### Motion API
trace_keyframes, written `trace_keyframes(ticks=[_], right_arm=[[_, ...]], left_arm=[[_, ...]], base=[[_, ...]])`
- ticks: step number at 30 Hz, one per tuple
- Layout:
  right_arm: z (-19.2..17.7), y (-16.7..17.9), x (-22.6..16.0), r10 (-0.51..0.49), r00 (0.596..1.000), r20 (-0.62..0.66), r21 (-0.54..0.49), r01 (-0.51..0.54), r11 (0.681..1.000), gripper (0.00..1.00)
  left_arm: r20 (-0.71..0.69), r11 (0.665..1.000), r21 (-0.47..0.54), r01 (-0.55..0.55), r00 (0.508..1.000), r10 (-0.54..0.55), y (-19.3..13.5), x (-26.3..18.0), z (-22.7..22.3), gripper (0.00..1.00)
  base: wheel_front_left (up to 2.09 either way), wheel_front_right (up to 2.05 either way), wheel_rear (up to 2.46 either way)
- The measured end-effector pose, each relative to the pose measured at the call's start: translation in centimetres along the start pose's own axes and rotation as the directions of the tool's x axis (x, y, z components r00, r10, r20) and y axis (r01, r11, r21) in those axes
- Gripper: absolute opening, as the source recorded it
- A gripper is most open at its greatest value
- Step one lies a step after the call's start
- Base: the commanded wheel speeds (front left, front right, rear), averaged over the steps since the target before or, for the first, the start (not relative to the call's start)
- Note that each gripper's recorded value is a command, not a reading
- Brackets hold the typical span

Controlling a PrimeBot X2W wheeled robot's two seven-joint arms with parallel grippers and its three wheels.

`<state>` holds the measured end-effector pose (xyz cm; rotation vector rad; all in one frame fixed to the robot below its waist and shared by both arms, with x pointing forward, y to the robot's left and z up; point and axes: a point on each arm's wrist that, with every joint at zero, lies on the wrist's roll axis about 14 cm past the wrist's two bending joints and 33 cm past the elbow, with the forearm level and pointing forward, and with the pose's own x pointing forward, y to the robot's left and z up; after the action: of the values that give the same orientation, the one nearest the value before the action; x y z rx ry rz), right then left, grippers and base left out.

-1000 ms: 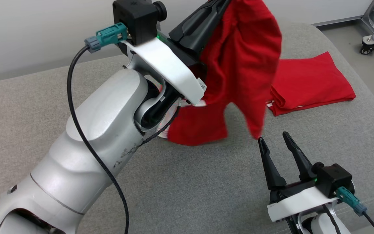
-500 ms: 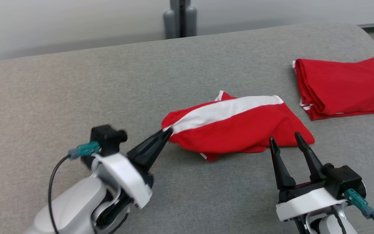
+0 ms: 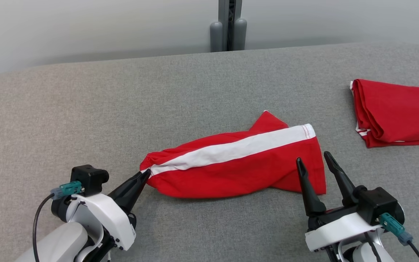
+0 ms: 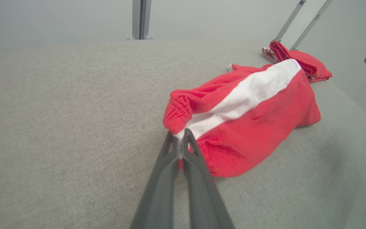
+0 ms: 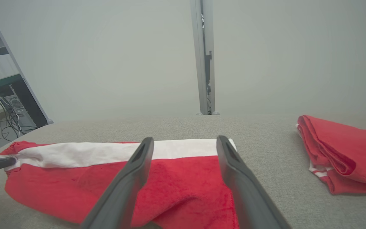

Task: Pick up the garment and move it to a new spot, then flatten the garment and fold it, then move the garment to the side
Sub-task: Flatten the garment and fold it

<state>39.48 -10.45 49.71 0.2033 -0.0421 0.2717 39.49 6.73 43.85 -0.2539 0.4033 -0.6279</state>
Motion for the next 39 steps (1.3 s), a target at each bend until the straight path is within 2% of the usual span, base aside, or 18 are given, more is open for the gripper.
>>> trace_keyframes(ticks=[1, 2, 3, 4, 11, 15, 21, 26, 34, 37, 39], right_arm=[[0.0, 0.1, -0.1, 0.002, 1.0, 0.0, -0.001, -0.002, 1.0, 1.0], [0.0, 0.1, -0.1, 0.003, 1.0, 0.0, -0.001, -0.003, 1.0, 1.0], [0.0, 0.2, -0.2, 0.004, 1.0, -0.001, -0.001, -0.004, 1.0, 1.0], [0.2, 0.2, -0.5, 0.001, 1.0, 0.004, 0.004, -0.001, 1.0, 1.0], [0.9, 0.4, -1.4, -0.004, 1.0, 0.021, 0.005, 0.003, 1.0, 1.0], [1.6, 0.9, -1.7, 0.008, 0.999, 0.041, 0.0, -0.008, 1.0, 1.0], [2.4, 1.9, -2.2, 0.035, 0.997, 0.064, -0.004, -0.035, 0.999, 1.0], [3.4, 2.9, -2.3, 0.063, 0.994, 0.093, -0.011, -0.062, 0.998, 1.0], [3.8, 2.4, -3.2, 0.042, 0.994, 0.106, -0.018, -0.04, 0.999, 1.0], [3.7, 2.2, -3.6, 0.032, 0.994, 0.102, -0.017, -0.031, 0.999, 1.0], [3.5, 2.0, -3.8, 0.023, 0.995, 0.097, -0.015, -0.022, 1.0, 1.0]], left_arm=[[0.0, 1.0, 0.0, -0.012, 1.0, 0.012, 0.2, 0.0, 0.0, 0.0], [0.002, 1.0, -0.006, -0.027, 1.0, 0.027, 0.5, -0.1, 0.0, 0.15], [-0.014, 0.999, -0.025, -0.041, 0.999, 0.041, 0.8, -0.2, -0.4, 0.44], [-0.021, 0.996, -0.045, -0.071, 0.997, 0.071, 1.1, -0.6, -1.1, 1.0], [0.044, 0.982, -0.131, -0.137, 0.989, 0.144, 1.9, -1.6, -0.5, 1.0], [0.118, 0.966, -0.156, -0.204, 0.967, 0.223, 3.1, -2.9, 1.0, 1.0], [0.299, 0.927, -0.229, -0.298, 0.885, 0.358, 4.5, -5.4, 5.1, 1.0], [0.412, 0.877, -0.306, -0.371, 0.779, 0.473, 5.6, -8.6, 6.5, 1.0], [0.523, 0.856, -0.277, -0.436, 0.679, 0.515, 4.4, -12.1, 6.9, 1.0], [0.537, 0.858, -0.226, -0.461, 0.676, 0.505, 3.7, -12.8, 6.4, 1.0], [0.532, 0.868, -0.112, -0.484, 0.708, 0.463, 2.8, -12.7, 5.8, 1.0]], base=[[0.0, 0.0, 0.0], [0.0, 0.0, 0.0], [0.0, 0.0, 0.0], [0.0, 0.0, 0.0], [0.0, 0.0, 0.0], [0.0, 0.0, 0.0], [0.0, 0.0, 0.0], [0.0, 0.0, 0.0], [0.0, 0.0, 0.0], [0.0, 0.0, 0.0], [0.0, 0.0, 0.0]])
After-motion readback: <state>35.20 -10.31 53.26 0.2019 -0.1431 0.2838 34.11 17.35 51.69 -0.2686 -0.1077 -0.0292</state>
